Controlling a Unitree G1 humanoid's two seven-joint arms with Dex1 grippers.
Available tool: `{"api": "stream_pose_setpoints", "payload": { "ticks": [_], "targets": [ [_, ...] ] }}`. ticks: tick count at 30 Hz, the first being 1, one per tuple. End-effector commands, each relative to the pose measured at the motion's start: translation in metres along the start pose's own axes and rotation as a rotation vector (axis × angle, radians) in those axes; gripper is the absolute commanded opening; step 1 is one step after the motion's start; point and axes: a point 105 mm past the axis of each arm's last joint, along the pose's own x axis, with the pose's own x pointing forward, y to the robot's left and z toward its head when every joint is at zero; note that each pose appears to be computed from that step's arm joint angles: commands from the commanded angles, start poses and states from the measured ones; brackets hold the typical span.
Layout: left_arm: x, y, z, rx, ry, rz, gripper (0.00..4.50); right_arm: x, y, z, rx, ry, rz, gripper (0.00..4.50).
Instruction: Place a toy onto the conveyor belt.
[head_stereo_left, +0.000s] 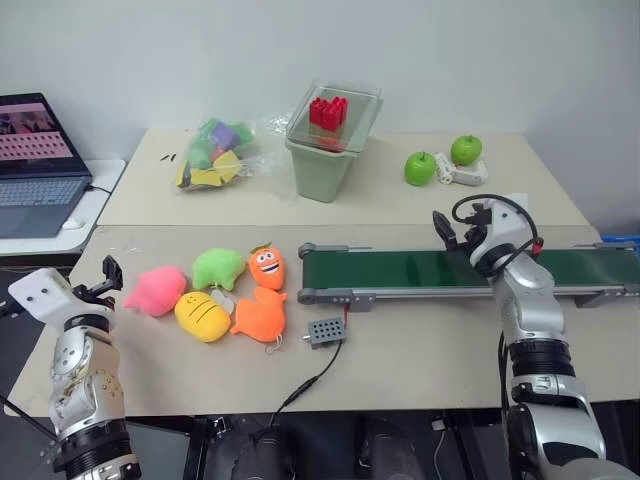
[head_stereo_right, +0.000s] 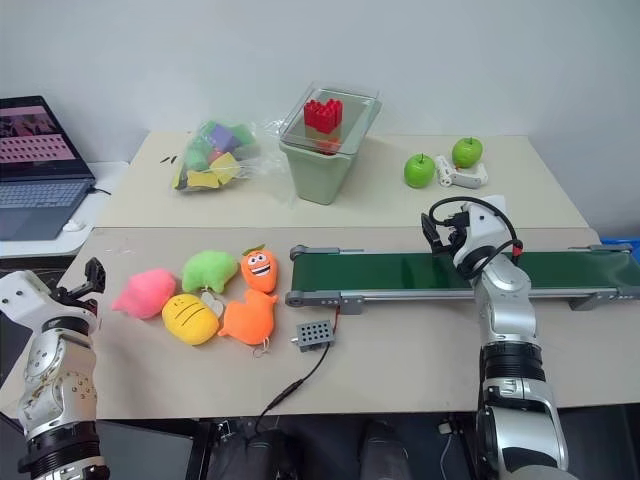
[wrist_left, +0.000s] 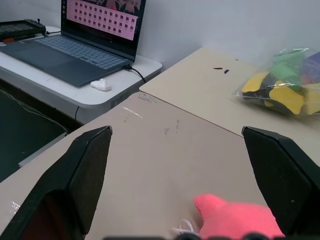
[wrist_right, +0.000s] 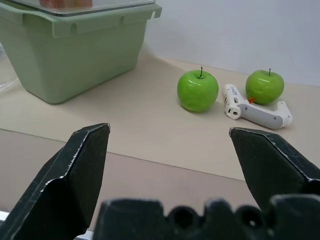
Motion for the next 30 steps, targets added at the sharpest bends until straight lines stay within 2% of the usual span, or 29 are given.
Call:
{"api": "stream_pose_setpoints", "payload": {
  "ticks": [1, 6, 9, 11, 13, 17, 19, 20, 24, 26, 30],
  "targets": [
    [0.002, 0.001, 0.016, 0.004, -0.053, 0.009, 4.45, 0.001, -0.002, 0.021, -0.012, -0.083, -0.008, 4.50],
    [0.006, 0.004, 0.009, 0.015, -0.004, 0.015, 4.45, 0.001, 0.004, 0.019, 0.000, -0.087, -0.008, 4.50],
    [0.006, 0.003, 0.008, -0.020, -0.004, 0.013, 4.45, 0.002, 0.014, 0.026, -0.002, -0.101, 0.048, 4.50],
    [0.004, 0.004, 0.005, -0.019, 0.005, 0.018, 4.45, 0.000, 0.044, 0.046, 0.016, -0.149, 0.228, 4.50],
    [0.002, 0.005, 0.003, -0.008, 0.015, 0.021, 4.45, -0.012, 0.087, 0.064, 0.027, -0.177, 0.502, 4.50],
    [0.001, 0.006, 0.001, -0.009, 0.021, 0.022, 4.45, -0.074, 0.161, 0.084, 0.031, -0.162, 1.100, 4.50],
    [0.000, 0.006, 0.001, -0.011, 0.022, 0.023, 4.45, -0.109, 0.181, 0.081, 0.003, -0.116, 1.348, 4.50],
    [0.000, 0.006, 0.002, -0.010, 0.021, 0.021, 4.45, -0.116, 0.185, 0.080, -0.005, -0.096, 1.407, 4.50],
    [-0.002, 0.008, 0.006, -0.025, 0.007, 0.026, 4.45, -0.119, 0.191, 0.078, -0.008, -0.074, 1.461, 4.50],
    [-0.006, 0.013, 0.010, -0.086, -0.006, 0.050, 4.45, -0.120, 0.194, 0.078, -0.005, -0.076, 1.485, 4.50],
    [-0.029, 0.021, 0.017, -0.511, -0.029, 0.033, 4.45, -0.116, 0.196, 0.077, -0.001, -0.078, 1.483, 4.50]
  ]
}}
